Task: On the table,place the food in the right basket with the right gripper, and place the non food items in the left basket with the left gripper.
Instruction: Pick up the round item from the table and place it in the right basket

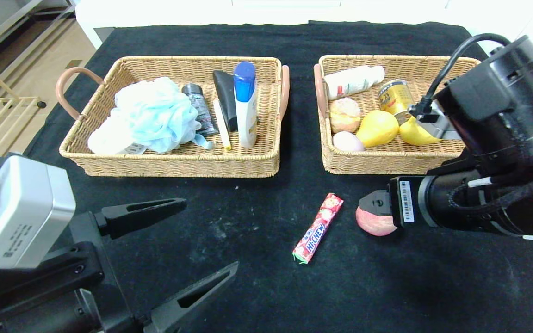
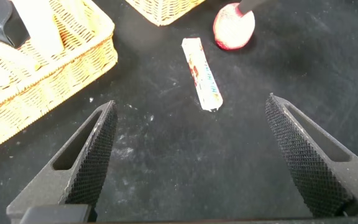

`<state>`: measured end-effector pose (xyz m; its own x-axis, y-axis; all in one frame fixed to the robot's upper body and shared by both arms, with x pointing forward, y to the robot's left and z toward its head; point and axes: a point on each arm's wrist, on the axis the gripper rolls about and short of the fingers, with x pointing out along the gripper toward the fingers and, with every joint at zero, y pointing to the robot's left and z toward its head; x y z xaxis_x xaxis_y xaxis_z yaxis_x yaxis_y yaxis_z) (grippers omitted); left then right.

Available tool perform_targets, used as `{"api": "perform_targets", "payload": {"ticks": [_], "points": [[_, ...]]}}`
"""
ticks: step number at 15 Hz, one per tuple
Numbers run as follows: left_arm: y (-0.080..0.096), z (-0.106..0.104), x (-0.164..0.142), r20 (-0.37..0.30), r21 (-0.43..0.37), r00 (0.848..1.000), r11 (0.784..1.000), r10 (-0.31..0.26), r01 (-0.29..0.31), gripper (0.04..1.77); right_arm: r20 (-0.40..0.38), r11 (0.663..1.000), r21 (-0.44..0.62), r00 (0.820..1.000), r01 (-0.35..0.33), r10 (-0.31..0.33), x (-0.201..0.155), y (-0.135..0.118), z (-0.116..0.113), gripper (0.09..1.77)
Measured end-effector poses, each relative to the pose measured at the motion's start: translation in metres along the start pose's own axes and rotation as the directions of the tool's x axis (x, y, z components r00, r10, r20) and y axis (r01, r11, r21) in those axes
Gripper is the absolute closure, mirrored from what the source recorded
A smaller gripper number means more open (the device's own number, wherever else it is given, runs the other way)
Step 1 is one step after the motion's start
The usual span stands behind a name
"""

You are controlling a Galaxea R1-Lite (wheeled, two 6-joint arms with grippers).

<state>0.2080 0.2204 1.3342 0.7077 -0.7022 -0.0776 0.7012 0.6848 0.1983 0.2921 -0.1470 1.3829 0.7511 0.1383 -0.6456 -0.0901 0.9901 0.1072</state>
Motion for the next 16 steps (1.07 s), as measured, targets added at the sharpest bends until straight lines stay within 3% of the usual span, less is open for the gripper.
{"api": "perform_targets", "payload": {"ticks": [16], "points": [[-0.003, -0.002, 0.001, -0.006, 0.001, 1.000, 1.000, -0.017, 0.017, 0.09, -0.075, 0.995, 0.026, 0.993, 0.097, -0.094, 0.055, 0.006, 0.003, 0.15]]}}
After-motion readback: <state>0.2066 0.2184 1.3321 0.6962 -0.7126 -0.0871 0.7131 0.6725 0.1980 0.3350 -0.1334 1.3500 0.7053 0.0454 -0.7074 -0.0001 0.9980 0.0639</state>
